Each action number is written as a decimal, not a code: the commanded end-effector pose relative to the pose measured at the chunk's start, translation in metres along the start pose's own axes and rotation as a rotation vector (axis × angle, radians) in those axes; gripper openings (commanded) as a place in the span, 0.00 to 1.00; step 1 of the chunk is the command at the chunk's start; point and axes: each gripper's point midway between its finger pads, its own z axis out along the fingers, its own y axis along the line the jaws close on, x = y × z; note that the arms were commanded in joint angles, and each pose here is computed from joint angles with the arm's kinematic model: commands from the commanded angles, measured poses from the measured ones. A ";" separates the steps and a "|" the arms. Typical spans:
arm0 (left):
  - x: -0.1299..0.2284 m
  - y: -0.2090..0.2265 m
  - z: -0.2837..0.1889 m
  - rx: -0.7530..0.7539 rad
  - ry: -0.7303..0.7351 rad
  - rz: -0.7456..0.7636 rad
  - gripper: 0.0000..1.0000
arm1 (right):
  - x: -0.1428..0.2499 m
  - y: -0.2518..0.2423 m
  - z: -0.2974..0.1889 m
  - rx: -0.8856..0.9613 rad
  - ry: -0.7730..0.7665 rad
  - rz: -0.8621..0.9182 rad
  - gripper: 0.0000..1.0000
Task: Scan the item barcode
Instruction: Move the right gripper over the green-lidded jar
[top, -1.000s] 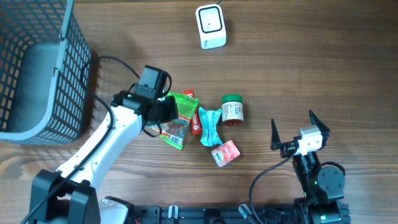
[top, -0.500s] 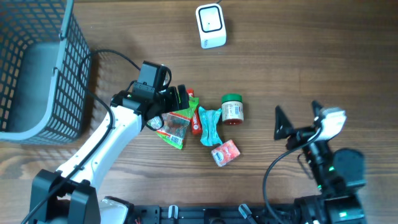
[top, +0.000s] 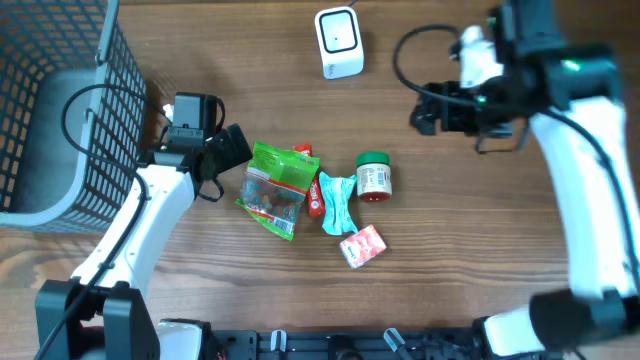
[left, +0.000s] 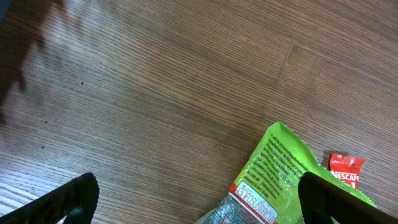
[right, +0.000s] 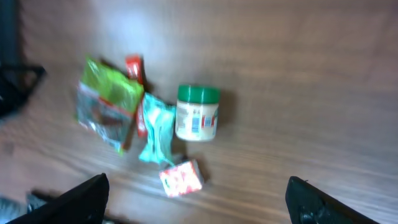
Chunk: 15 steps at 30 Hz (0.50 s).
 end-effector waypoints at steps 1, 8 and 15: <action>-0.004 0.003 -0.004 -0.008 -0.021 0.001 1.00 | -0.002 0.003 0.051 0.062 0.130 -0.038 0.92; -0.004 0.003 -0.004 -0.008 -0.021 0.001 1.00 | 0.011 0.002 0.149 0.106 0.368 -0.021 0.95; -0.004 0.003 -0.004 -0.008 -0.021 0.001 1.00 | 0.005 -0.005 0.187 0.110 0.386 -0.021 0.94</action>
